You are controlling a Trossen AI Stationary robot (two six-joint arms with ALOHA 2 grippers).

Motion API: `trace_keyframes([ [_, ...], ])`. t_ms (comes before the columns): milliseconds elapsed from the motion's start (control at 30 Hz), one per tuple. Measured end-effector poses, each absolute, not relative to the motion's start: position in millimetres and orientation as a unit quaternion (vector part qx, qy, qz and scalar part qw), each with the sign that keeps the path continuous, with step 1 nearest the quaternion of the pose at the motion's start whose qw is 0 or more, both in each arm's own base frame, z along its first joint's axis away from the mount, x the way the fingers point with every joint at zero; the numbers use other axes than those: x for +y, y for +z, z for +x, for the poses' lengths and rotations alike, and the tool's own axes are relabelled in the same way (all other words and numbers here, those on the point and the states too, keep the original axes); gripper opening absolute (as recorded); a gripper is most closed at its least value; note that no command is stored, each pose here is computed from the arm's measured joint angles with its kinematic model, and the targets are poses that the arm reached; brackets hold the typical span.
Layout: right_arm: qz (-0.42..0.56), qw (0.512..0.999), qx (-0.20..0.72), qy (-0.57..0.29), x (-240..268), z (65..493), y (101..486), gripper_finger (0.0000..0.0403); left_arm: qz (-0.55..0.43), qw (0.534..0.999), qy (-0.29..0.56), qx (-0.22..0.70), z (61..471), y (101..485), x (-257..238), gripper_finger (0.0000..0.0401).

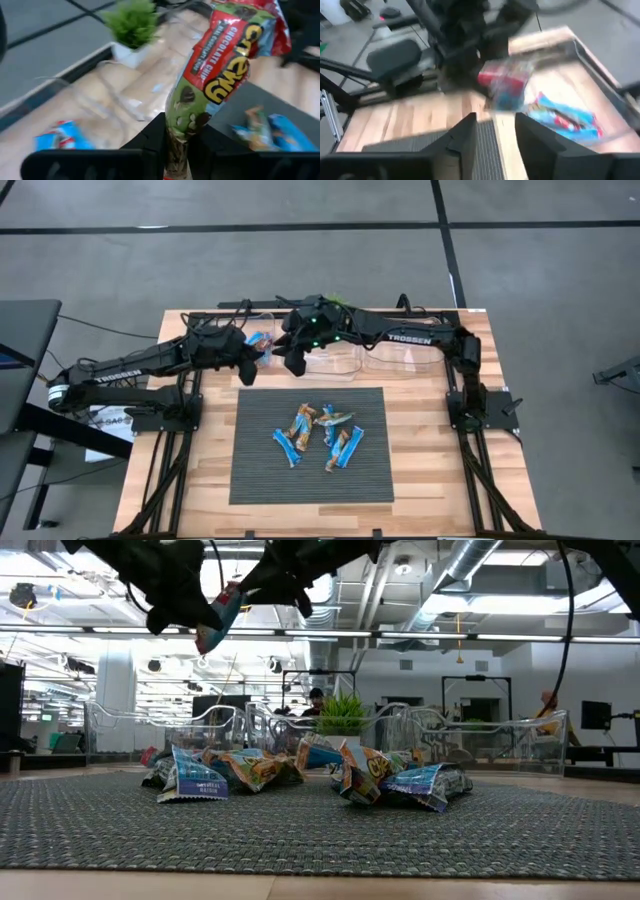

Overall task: Pick and place Granola Bars by type
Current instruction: Put the red granola bar into the top left transparent bin, then put the green granola bar into the top center transparent bin

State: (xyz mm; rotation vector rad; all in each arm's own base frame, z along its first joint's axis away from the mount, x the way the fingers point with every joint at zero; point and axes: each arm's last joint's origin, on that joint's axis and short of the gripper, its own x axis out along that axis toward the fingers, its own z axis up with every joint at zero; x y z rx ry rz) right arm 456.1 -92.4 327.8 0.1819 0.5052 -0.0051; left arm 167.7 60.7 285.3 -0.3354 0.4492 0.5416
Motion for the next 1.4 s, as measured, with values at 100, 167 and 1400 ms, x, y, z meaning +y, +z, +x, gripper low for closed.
trace_keyframes([
  [100,0.099,0.952,0.290,-0.020,-100,450,322,0.0159,-0.152,0.913,0.309,0.216,166,285,63,0.0043],
  [167,0.106,0.943,0.315,-0.027,-104,445,323,0.0177,-0.147,0.901,0.347,0.217,163,284,66,0.0035],
  [1400,0.055,0.858,0.498,0.114,-37,389,330,0.0179,-0.226,0.927,0.217,0.208,156,292,98,0.0168],
])
